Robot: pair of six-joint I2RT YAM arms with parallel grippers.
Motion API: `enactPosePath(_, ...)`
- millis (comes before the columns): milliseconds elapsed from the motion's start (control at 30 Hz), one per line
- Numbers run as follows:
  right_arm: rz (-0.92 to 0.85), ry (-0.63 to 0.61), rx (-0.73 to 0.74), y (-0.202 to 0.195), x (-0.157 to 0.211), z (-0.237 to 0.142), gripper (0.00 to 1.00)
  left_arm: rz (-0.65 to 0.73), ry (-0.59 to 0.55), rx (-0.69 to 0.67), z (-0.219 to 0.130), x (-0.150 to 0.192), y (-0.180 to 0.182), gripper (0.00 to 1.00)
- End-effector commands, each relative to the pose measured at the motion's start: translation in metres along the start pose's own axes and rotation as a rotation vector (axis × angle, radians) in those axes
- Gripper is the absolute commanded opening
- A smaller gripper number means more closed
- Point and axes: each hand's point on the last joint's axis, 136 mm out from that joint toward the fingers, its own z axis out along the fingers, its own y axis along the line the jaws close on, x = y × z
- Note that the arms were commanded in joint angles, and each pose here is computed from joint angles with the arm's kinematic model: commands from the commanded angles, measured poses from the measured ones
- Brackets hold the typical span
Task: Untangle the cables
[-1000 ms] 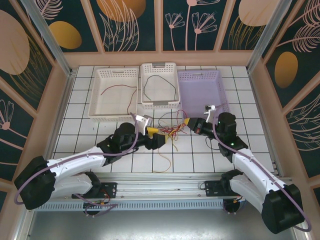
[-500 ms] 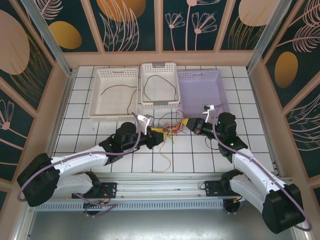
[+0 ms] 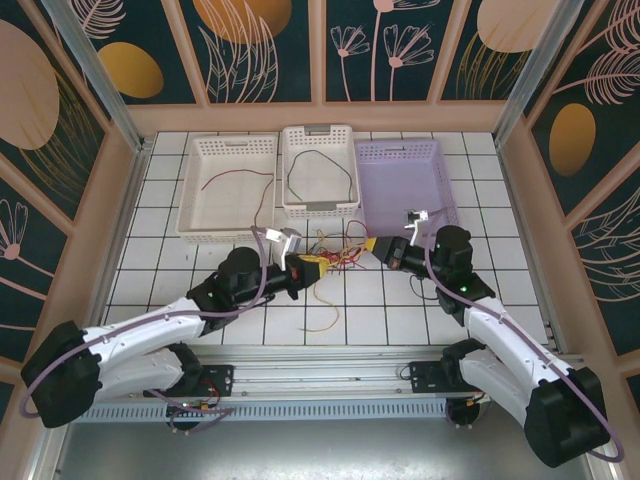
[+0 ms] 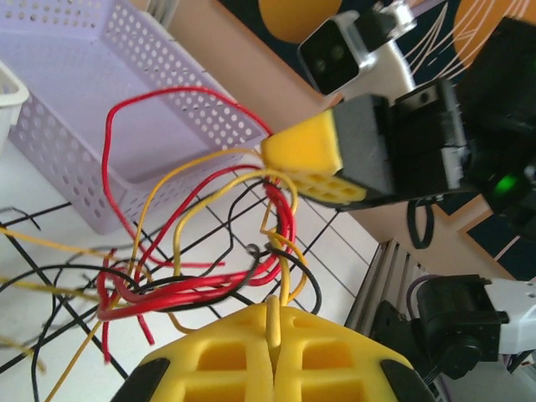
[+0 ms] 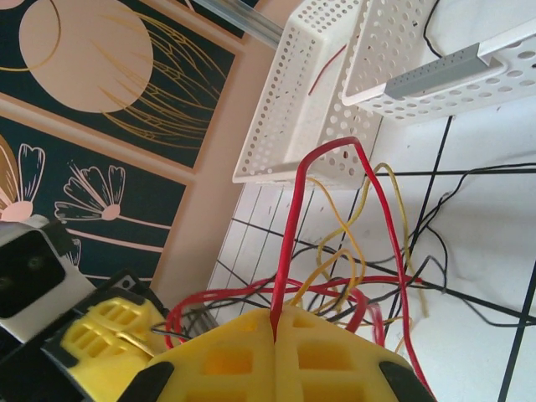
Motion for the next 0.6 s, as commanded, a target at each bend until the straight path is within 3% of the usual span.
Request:
enactPosePath(0, -0.018, -0.003, -0.012, 0.0011, 0.0014, 0.0012, 0.00, 0.020, -0.041, 0.013, -0.0089, -0.0089, -0.0071, 0.00)
enactPosePath(67, -0.019, -0.001, -0.012, 0.0009, 0.0017, 0.0013, 0.00, 0.017, -0.038, 0.016, -0.0104, -0.0091, -0.0085, 0.13)
enactPosePath(133, -0.019, 0.001, -0.012, 0.0005, 0.0020, 0.0016, 0.00, 0.021, -0.032, 0.032, -0.0111, -0.0091, -0.0122, 0.32)
enactPosePath(233, -0.020, 0.002, -0.016, 0.0017, 0.0019, 0.0016, 0.00, 0.026, -0.025, 0.038, -0.0118, -0.0088, -0.0140, 0.37)
enactPosePath(333, -0.023, 0.003, -0.024, 0.0042, 0.0018, 0.0013, 0.00, 0.029, -0.016, 0.042, -0.0112, -0.0078, -0.0151, 0.53)
enactPosePath(567, -0.024, 0.004, -0.022, 0.0044, 0.0021, 0.0008, 0.00, 0.045, 0.019, 0.045, -0.0069, -0.0050, -0.0160, 0.58)
